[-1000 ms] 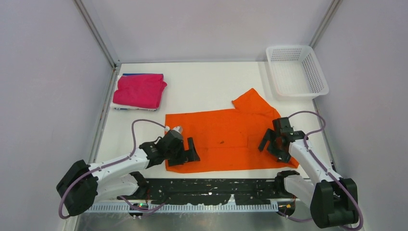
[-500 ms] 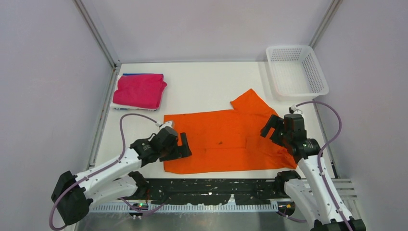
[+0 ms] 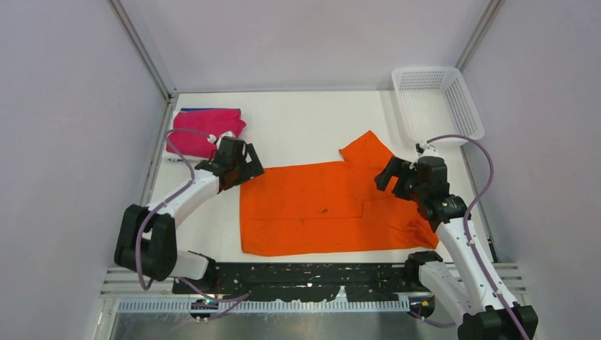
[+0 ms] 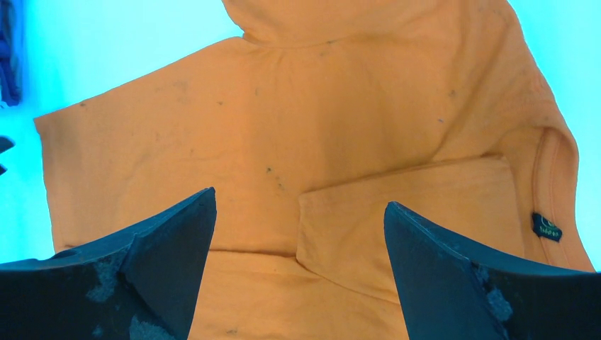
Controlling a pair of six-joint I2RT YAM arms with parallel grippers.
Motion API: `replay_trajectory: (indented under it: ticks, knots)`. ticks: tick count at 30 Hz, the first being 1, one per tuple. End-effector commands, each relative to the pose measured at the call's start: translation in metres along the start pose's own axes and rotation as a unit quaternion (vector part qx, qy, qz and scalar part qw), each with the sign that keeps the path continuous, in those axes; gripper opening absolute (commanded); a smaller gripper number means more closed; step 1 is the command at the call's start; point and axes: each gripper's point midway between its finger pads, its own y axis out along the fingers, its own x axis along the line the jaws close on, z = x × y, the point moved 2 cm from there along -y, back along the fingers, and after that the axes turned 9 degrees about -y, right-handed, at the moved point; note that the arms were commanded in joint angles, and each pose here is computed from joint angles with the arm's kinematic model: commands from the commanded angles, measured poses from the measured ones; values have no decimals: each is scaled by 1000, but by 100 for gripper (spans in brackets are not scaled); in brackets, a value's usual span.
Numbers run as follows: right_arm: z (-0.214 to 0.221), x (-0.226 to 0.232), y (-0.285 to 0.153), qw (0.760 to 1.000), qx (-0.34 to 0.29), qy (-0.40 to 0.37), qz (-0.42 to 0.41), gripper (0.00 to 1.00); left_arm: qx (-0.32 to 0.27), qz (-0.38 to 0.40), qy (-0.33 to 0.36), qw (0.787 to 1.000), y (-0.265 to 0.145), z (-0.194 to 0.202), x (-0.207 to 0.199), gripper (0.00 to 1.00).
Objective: Fold and stack the t-shirts
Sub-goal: Grab the side of the flattened tshirt furthest away from the robot with both arms
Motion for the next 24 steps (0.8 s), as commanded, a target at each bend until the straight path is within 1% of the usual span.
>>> replay_trajectory:
  ticks: [1, 3, 5, 13, 24]
  knots:
    - [-17, 7, 8, 999, -33, -20, -25, 95, -57, 22, 24, 998, 29, -50, -30, 99]
    - [-16, 5, 11, 999, -29, -24, -20, 95, -64, -13, 34, 997, 42, -59, -25, 99]
    - [-16, 4, 12, 999, -25, -27, -16, 95, -47, -36, 39, 997, 56, -60, -21, 99]
    - [-17, 0, 12, 999, -29, -31, -3, 96, 15, -16, 36, 999, 85, -53, -19, 99]
    - [-20, -3, 12, 999, -34, -32, 8, 95, 56, -22, 38, 997, 106, -38, -14, 99]
